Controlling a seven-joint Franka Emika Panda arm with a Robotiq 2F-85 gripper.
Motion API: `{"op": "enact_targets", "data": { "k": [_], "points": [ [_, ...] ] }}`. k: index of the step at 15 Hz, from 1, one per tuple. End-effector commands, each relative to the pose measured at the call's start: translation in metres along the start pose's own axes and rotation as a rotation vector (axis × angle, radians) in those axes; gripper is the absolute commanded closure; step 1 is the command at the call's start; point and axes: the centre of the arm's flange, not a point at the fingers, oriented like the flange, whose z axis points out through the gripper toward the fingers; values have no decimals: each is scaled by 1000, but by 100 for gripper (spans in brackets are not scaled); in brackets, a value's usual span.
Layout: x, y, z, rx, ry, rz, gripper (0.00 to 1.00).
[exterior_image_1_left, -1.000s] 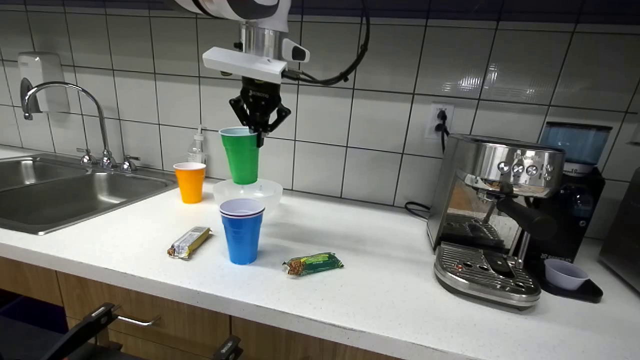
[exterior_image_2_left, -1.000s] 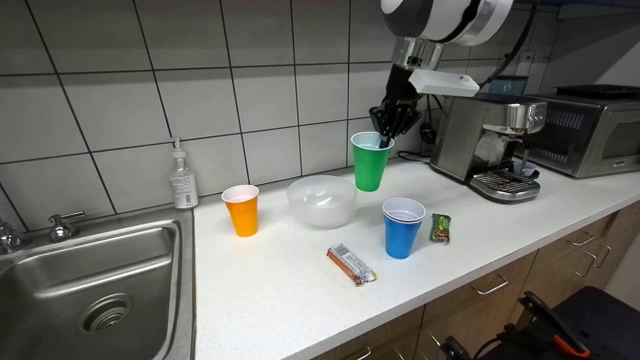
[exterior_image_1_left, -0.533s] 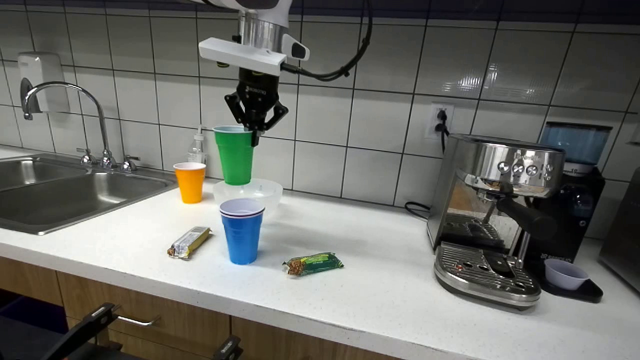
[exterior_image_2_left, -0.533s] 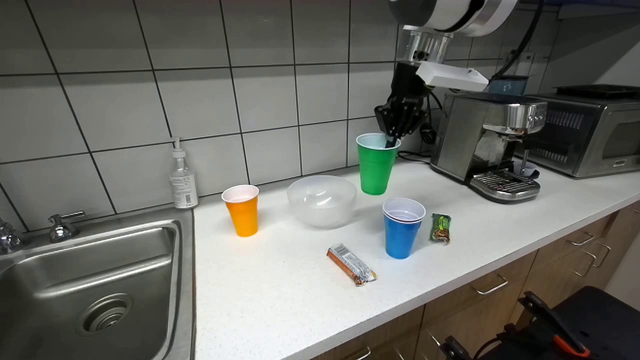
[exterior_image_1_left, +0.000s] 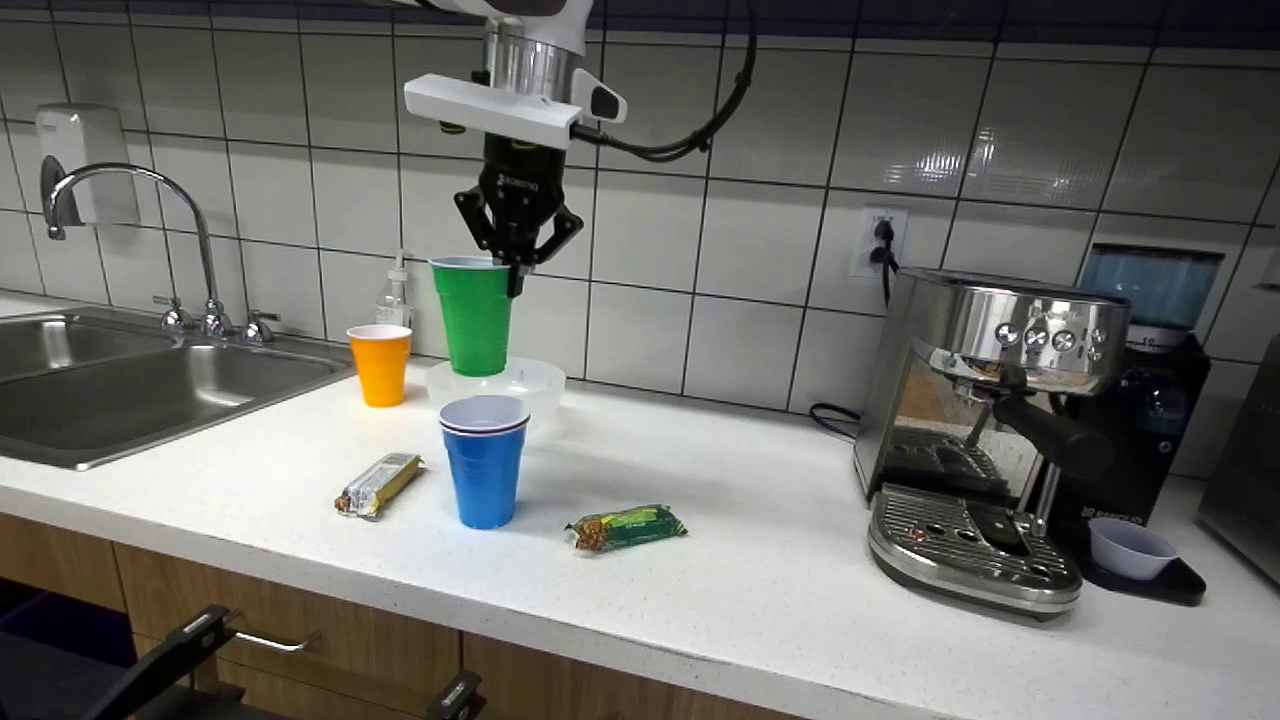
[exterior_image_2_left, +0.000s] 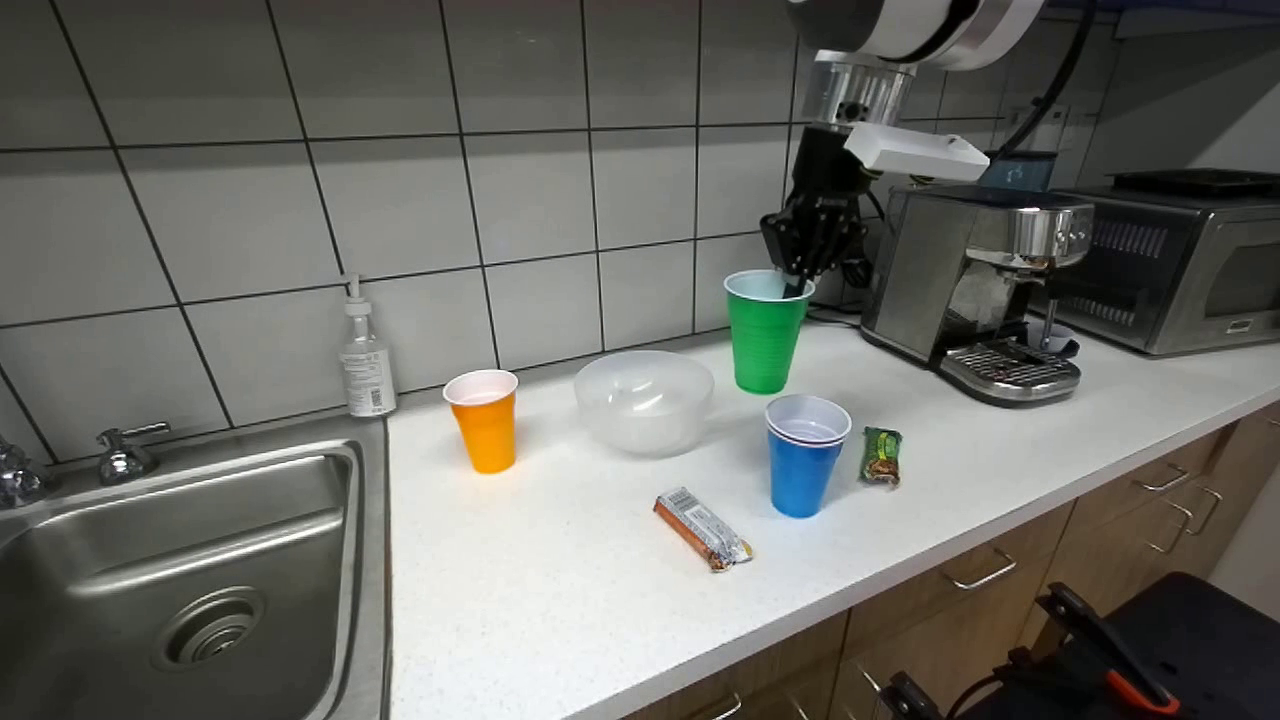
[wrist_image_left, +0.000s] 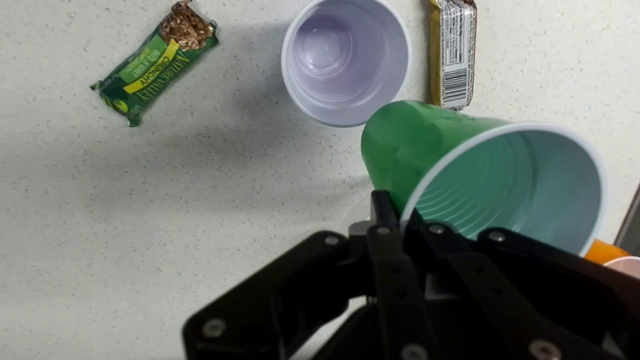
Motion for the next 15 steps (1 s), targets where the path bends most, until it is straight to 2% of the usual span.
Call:
{"op": "enact_targets", "data": {
  "k": [1,15],
  "points": [
    [-12,5,-9,-11,-22,-13,99],
    [-37,17,-12,-16,-64,-5,99]
  ]
}}
